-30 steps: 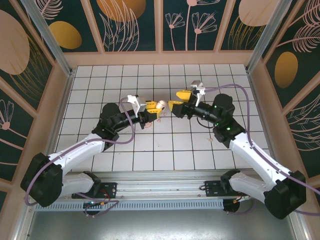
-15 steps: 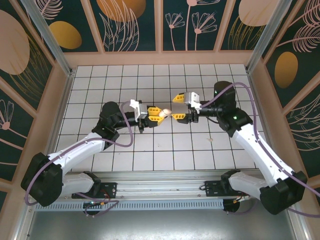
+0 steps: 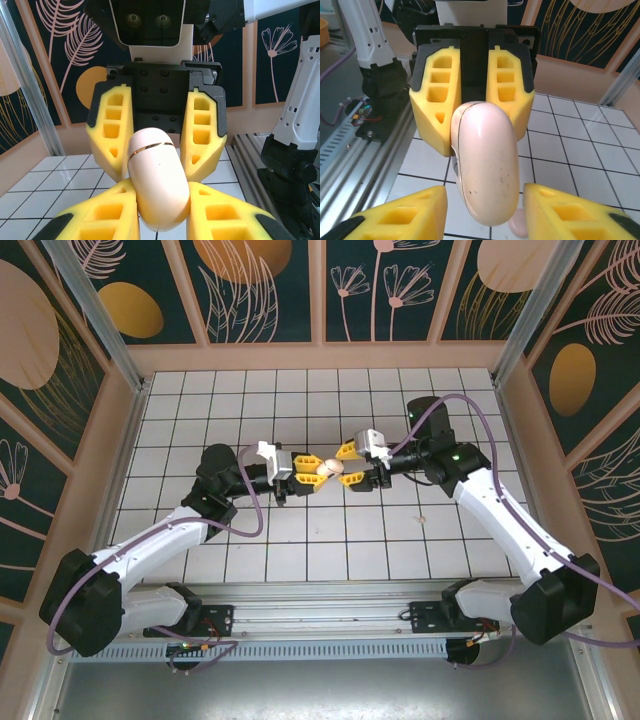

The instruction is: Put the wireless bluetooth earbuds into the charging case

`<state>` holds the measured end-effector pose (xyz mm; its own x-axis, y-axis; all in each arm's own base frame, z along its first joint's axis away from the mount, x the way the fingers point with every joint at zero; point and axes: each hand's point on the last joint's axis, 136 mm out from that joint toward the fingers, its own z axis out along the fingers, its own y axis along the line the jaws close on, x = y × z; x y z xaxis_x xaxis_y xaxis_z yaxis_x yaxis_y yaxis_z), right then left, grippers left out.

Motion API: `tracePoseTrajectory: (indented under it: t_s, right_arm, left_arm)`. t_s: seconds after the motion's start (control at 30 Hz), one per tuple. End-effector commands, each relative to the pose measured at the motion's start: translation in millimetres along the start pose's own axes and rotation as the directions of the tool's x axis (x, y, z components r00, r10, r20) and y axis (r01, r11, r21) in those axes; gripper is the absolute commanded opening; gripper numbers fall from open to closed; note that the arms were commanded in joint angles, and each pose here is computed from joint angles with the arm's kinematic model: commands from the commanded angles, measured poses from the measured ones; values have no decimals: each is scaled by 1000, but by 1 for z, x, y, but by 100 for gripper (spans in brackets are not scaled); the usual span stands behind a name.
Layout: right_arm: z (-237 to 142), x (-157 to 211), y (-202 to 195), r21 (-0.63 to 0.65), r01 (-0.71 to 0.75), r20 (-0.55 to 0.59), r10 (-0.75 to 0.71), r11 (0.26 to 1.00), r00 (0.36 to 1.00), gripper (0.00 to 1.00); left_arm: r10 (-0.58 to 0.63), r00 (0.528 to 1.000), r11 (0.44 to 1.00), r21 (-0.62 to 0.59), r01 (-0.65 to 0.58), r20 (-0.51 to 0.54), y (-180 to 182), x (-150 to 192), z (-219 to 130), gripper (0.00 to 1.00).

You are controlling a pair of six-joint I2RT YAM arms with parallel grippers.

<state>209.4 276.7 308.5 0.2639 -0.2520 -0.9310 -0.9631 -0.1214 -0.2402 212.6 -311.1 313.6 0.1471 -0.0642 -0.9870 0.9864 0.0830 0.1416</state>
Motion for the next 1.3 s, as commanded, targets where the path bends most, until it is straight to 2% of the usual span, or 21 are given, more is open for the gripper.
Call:
tracePoseTrajectory:
  t_s: [0.0, 0.13, 0.3, 0.43, 0.5, 0.6, 0.7, 0.8, 1.03, 1.27]
  right_arm:
    - [2, -13, 7, -58, 12, 41, -10, 998, 999, 41]
    - [3, -15, 8, -73, 13, 55, -9, 997, 998, 38]
    - [3, -16, 9, -80, 13, 62, -8, 997, 998, 24]
    - [1, -11, 8, -45, 8, 21, -7, 999, 1000, 16]
    - [-1, -4, 4, 0, 4, -23, -4, 1000, 1000, 15]
    - [-7, 7, -4, 101, 12, -112, 0, 995, 994, 15]
    - [-16, 21, -14, 223, 47, -223, 4, 974, 975, 14]
    - [-21, 39, -14, 274, 106, -342, -6, 956, 940, 13]
    - [-7, 52, -8, 253, 133, -456, -3, 958, 890, 13]
    - [16, 58, 0, 170, 129, -474, -34, 977, 880, 13]
  left_arm:
    - [67, 997, 997, 23, -68, 46, -6, -17, -2, 23]
    - [69, 997, 997, 22, -70, 47, -6, -17, -2, 22]
    - [63, 997, 998, 11, -64, 32, -4, -11, -1, 24]
    - [59, 998, 998, -29, -59, -6, 4, -2, -1, 36]
    - [58, 997, 997, -55, -60, -47, 9, 5, -1, 43]
    - [59, 989, 992, -102, -73, -138, 18, 21, -3, 49]
    - [77, 965, 983, -144, -116, -249, 25, 39, -10, 52]
    - [94, 931, 974, -161, -159, -352, 30, 58, -18, 53]
    - [90, 901, 978, -135, -161, -425, 30, 76, -20, 56]
    - [91, 915, 987, -86, -135, -393, 20, 72, -16, 56]
